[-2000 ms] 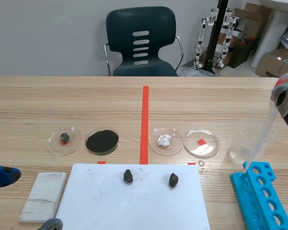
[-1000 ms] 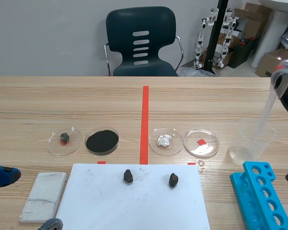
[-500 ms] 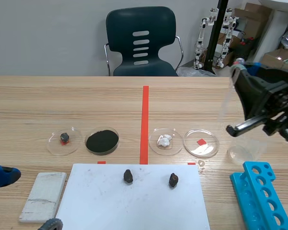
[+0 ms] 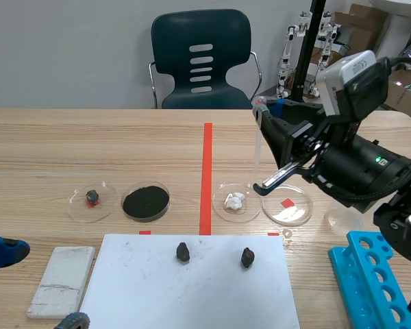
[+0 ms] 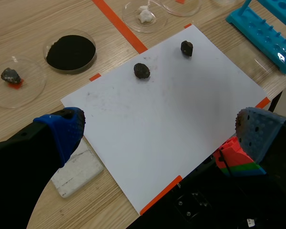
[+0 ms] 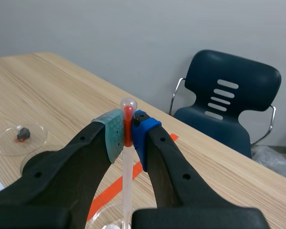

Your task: Squeeze the dropper onto the mineral

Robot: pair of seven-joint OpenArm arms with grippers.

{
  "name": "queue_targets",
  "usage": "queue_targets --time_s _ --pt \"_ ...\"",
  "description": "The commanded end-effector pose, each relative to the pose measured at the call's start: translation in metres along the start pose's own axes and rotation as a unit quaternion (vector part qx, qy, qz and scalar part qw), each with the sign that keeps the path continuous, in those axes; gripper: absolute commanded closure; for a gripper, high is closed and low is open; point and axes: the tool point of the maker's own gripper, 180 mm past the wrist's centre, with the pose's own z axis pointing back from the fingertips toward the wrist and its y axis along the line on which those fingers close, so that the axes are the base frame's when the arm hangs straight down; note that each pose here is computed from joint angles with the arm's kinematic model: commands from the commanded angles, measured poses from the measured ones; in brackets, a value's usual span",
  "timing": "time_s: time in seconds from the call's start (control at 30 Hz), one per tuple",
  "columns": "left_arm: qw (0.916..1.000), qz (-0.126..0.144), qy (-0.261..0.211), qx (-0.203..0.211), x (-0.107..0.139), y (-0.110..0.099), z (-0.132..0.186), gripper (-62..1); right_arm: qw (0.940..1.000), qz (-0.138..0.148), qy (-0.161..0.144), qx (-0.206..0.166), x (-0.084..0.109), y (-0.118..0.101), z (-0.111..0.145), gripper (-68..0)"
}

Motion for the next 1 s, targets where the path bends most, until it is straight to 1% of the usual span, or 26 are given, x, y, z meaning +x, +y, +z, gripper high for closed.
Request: queue_targets --time_s 0.0,0.1,0.23,0.43,0.57,0.73,0.97 --pt "0.9999 0.002 -0.016 0.002 0.009 0.0 -0.001 -62.3 0.9996 0.004 -0.026 0.0 0.011 -0.006 -0.006 -4.9" --pt "0.9999 0.002 -0.016 0.002 0.009 0.0 -0.001 -62.3 0.9995 0.002 -0.031 0.003 0.004 -0.006 -0.011 -4.9" --pt "0.9999 0.002 -0.016 0.002 0.009 0.0 -0.001 -62.3 0.9992 0.008 -0.038 -0.01 -0.004 -0.01 -0.016 -4.9" --pt "0.9999 0.002 -0.016 0.002 0.009 0.0 -0.001 -62.3 0.9994 0.001 -0.034 -0.01 -0.018 -0.007 -0.024 -4.9" --pt "0.9999 0.002 -0.016 0.002 0.009 0.0 -0.001 -62.3 0.9992 -0.002 -0.039 -0.002 -0.02 -0.002 -0.029 -4.9" --pt "0.9999 0.002 -0.016 0.002 0.009 0.0 -0.001 -62.3 0.9987 0.004 -0.05 0.01 -0.02 0.005 -0.03 -4.9" --pt "0.9999 0.002 -0.016 0.002 0.009 0.0 -0.001 -62.3 0.9988 -0.002 -0.047 0.009 -0.026 0.006 -0.03 -4.9"
